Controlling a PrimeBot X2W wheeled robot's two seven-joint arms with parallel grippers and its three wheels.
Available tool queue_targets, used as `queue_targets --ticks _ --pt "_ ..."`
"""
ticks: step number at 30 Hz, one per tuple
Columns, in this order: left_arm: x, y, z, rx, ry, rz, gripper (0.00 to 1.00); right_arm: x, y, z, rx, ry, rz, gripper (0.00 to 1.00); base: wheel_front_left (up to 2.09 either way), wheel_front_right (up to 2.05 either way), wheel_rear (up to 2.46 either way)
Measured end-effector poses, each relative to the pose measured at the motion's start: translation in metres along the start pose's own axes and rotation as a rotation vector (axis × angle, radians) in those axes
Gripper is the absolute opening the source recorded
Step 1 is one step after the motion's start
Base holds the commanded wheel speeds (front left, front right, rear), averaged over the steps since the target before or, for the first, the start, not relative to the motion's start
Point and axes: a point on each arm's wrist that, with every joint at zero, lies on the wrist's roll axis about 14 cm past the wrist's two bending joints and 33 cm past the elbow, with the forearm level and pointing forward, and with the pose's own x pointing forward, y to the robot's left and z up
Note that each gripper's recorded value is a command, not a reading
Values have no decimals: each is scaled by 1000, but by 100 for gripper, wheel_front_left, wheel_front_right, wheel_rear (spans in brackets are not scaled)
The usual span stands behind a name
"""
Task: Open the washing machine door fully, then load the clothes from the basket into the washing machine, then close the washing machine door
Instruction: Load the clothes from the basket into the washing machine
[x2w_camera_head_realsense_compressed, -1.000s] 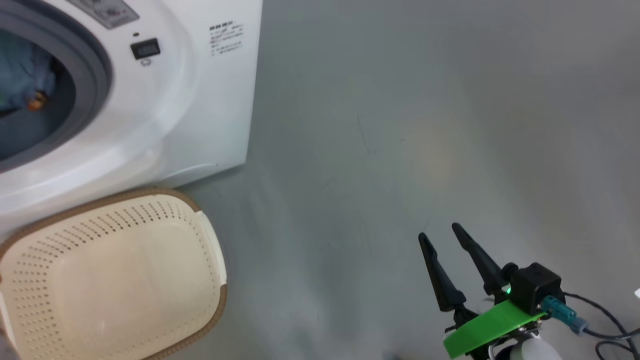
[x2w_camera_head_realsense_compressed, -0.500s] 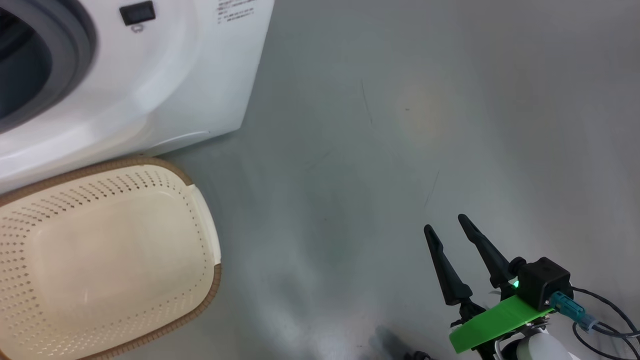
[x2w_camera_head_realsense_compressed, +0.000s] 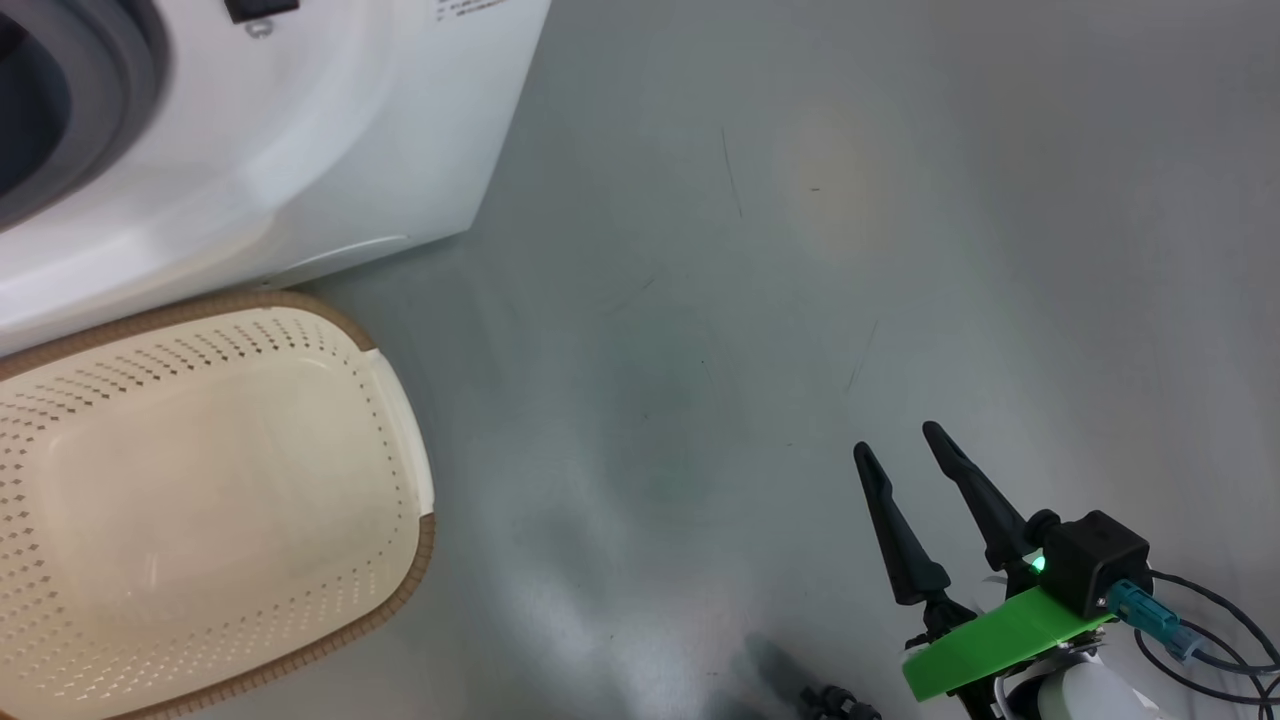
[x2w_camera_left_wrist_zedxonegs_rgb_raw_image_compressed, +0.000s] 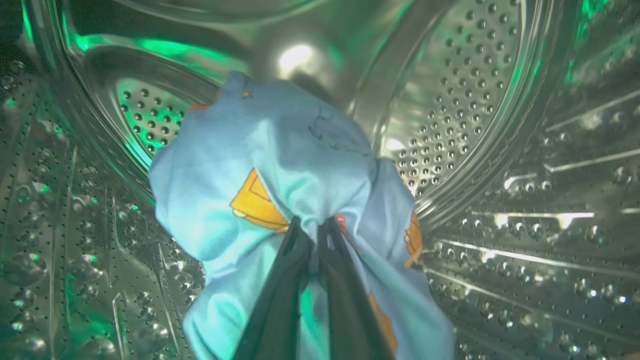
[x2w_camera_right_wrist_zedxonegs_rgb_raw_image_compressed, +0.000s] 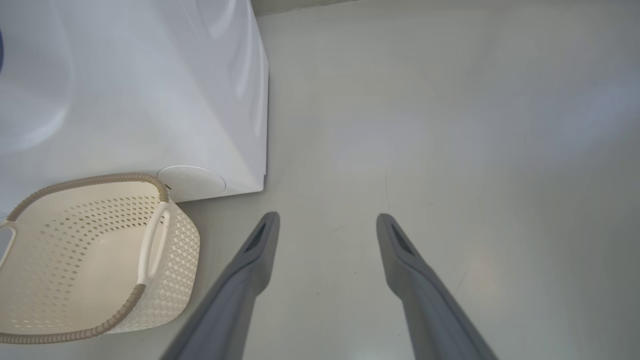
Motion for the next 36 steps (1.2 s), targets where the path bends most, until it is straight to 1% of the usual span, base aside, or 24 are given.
queue_targets --ticks 5,6,7,8,12,16,25,28,30,36 --pt "-3 -5 -15 47 68 -25 0 1 3 1 2 -5 10 100 0 0 0" --pt "-4 -6 -20 63 98 -30 13 0 4 2 3 -6 12 100 0 0 0" --pt "-5 -6 -26 68 135 -30 44 0 4 2 4 -8 13 100 0 0 0" --pt "-6 -6 -31 69 169 -29 100 0 4 3 4 -10 14 100 0 0 0" --pt "-10 -6 -42 78 253 -20 100 -1 5 5 5 -18 15 100 0 0 0" --pt "-13 -10 -46 68 295 -11 100 0 6 5 10 -19 20 100 0 0 0" --pt "-24 -4 -18 -7 239 32 100 6 16 22 21 -75 55 100 0 0 0" --pt "-35 -9 -14 -29 233 34 100 6 21 27 25 -92 72 100 0 0 0" --pt "-44 -12 -14 -62 240 41 100 7 24 32 27 -105 82 100 0 0 0" --pt "-71 -7 -7 -88 239 59 100 6 37 44 37 -145 123 100 0 0 0"
